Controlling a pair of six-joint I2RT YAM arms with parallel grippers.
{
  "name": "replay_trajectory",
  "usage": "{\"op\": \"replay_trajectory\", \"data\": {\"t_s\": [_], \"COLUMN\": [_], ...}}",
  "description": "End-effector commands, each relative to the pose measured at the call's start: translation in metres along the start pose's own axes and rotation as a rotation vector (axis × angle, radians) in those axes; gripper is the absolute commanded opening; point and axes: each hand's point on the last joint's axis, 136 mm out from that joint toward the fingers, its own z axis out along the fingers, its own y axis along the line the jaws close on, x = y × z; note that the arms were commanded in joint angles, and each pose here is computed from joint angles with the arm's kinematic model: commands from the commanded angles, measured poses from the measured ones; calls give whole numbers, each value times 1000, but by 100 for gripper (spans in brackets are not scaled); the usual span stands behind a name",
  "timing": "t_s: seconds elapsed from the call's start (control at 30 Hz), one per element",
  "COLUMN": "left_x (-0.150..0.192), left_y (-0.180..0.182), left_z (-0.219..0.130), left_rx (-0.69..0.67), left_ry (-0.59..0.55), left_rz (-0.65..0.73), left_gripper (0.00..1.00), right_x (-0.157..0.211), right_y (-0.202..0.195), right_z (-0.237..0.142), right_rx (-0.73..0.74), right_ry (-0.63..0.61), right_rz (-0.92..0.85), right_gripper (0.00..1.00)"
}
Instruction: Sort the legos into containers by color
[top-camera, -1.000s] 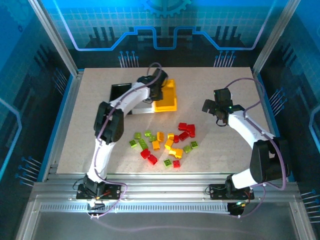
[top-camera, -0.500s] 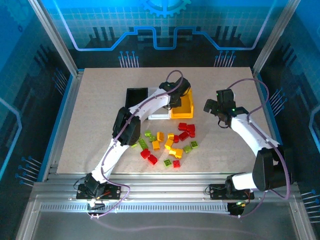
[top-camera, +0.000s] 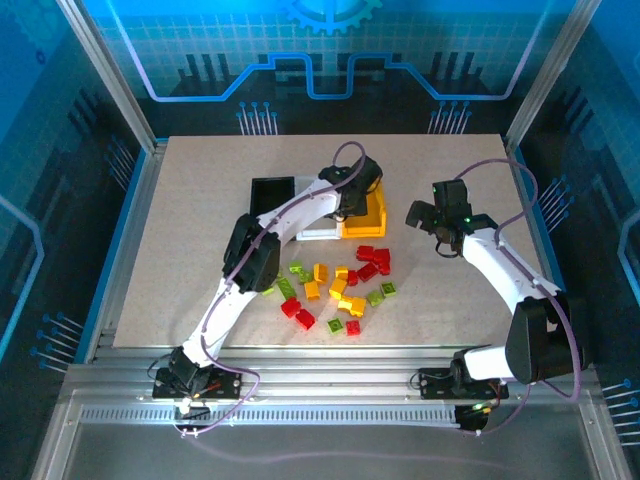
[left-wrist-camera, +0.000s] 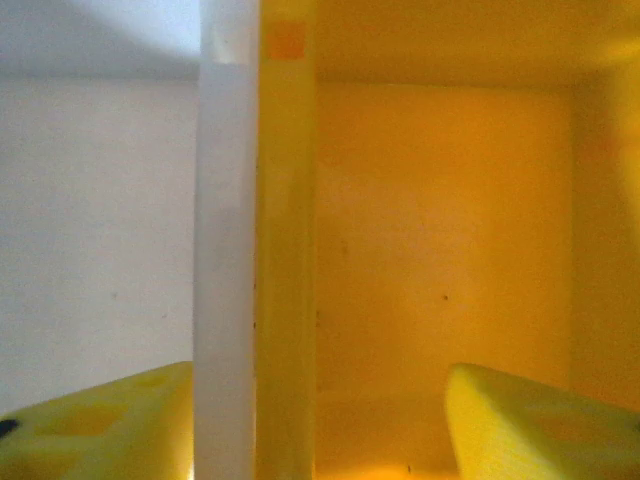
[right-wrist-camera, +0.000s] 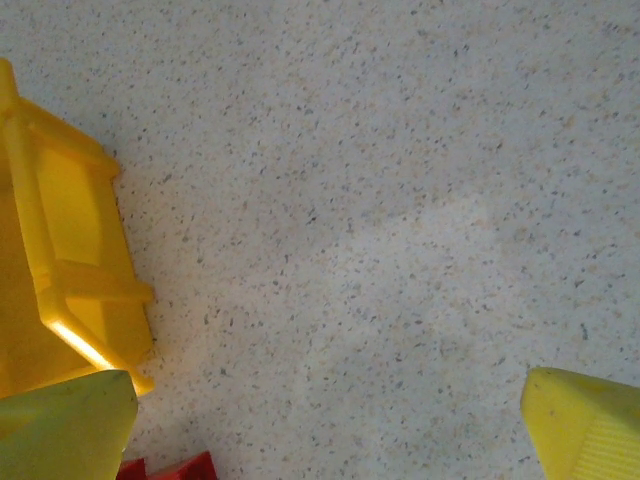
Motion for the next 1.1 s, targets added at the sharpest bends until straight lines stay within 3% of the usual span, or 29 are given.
{"op": "replay_trajectory", "data": {"t_s": [0.0,0.07,0.3,0.43,0.63,0.77,1.07], "left_x": [-36,-39,1,42,87,102,107], "left_y": [-19,-21,2,33,81,96,109], "left_z": [-79,-107,-180,-180,-166,-159,-156], "left_rx": [191,270,488,502,447,412,375], "left_ry": [-120,-153,-192,-172,-139,-110,-118], "left_rz": [-45,-47,-18,-25,-71,-80,-94], "left_gripper": [86,99,99,99,99,99,99], "right_x": [28,44,115,140,150,151,150], "right_y": [6,11,32,49,58,60,63], "right_z": [-3,-4,-10,-12,2,11,26], "right_rx": [-40,-70,-160,-221,-224,-203,-170], "right_ry": [98,147,311,363,387,391,389], "right_rz": [1,-27,-218,-281,-288,-299,-312], "right_gripper": [100,99,92,92,72,60,56]}}
